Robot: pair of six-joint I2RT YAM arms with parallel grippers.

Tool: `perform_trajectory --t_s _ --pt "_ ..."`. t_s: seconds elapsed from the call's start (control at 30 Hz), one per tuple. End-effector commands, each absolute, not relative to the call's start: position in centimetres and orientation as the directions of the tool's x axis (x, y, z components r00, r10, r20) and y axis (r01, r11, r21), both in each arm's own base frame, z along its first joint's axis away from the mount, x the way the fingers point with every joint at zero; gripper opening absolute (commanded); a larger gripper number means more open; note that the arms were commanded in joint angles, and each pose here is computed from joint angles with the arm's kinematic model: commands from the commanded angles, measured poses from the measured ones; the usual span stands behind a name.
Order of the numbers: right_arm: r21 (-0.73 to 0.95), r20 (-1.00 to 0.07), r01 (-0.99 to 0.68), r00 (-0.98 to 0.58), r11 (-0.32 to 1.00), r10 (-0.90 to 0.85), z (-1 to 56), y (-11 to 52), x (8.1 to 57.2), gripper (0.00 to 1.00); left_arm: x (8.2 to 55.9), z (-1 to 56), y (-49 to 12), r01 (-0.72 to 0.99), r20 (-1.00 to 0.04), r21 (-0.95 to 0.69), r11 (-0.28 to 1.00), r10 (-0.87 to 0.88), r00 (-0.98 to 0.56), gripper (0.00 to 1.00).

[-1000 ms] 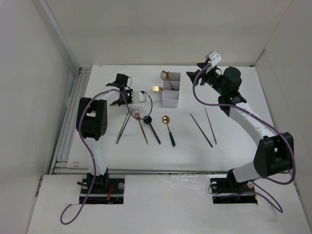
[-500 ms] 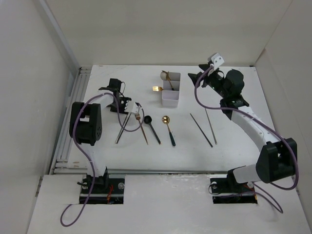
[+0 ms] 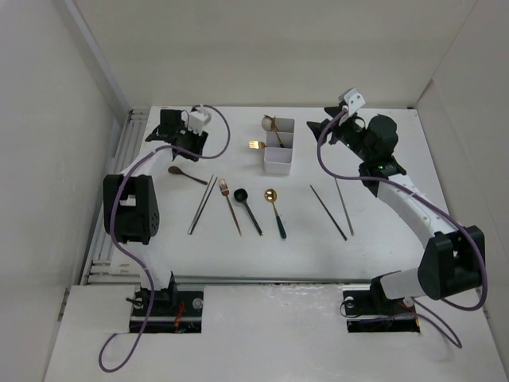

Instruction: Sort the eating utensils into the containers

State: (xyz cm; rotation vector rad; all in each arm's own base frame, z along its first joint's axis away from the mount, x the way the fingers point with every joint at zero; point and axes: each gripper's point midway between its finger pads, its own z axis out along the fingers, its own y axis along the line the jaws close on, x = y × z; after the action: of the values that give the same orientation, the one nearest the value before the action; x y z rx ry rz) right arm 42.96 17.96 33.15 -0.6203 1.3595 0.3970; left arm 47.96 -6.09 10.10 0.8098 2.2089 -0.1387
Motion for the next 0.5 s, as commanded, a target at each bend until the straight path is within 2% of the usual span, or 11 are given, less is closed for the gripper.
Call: perform_trajectory --t_s 0.0,0.07,0.1,0.17,0.27,0.47 --pt "-0.197 -0.971 -0.573 0.226 0.796 -0.078 34.9 17.3 42.8 0.7 47.4 12.8 -2.9 -0.108 -0.708 -0.126 0.986 -0.166 -0.687 0.41" --pt "-0.183 -0.975 -0.569 0.211 0.801 -0.073 34.5 17.2 42.8 0.7 46.5 10.9 -2.0 -0.265 -0.611 -0.116 0.957 -0.279 -0.741 0.39" --pt "-0.174 -0.976 -0.571 0.206 0.802 -0.066 34.5 17.2 42.8 0.7 44.5 9.8 -2.2 -0.342 -0.518 -0.123 0.932 -0.355 -0.778 0.39" --pt "-0.167 -0.978 -0.583 0.201 0.795 -0.058 34.4 17.4 42.6 0.7 44.0 10.0 -2.8 -0.382 -0.484 -0.125 0.916 -0.392 -0.782 0.39" --pt "-0.167 -0.978 -0.591 0.202 0.789 -0.055 34.4 17.9 42.5 0.7 43.7 10.4 -2.8 -0.402 -0.535 -0.035 0.915 -0.357 -0.766 0.41" --pt "-0.166 -0.979 -0.615 0.196 0.771 -0.055 34.0 18.6 42.3 0.7 43.8 7.6 -2.9 -0.437 -0.472 -0.011 0.899 -0.39 -0.791 0.45"
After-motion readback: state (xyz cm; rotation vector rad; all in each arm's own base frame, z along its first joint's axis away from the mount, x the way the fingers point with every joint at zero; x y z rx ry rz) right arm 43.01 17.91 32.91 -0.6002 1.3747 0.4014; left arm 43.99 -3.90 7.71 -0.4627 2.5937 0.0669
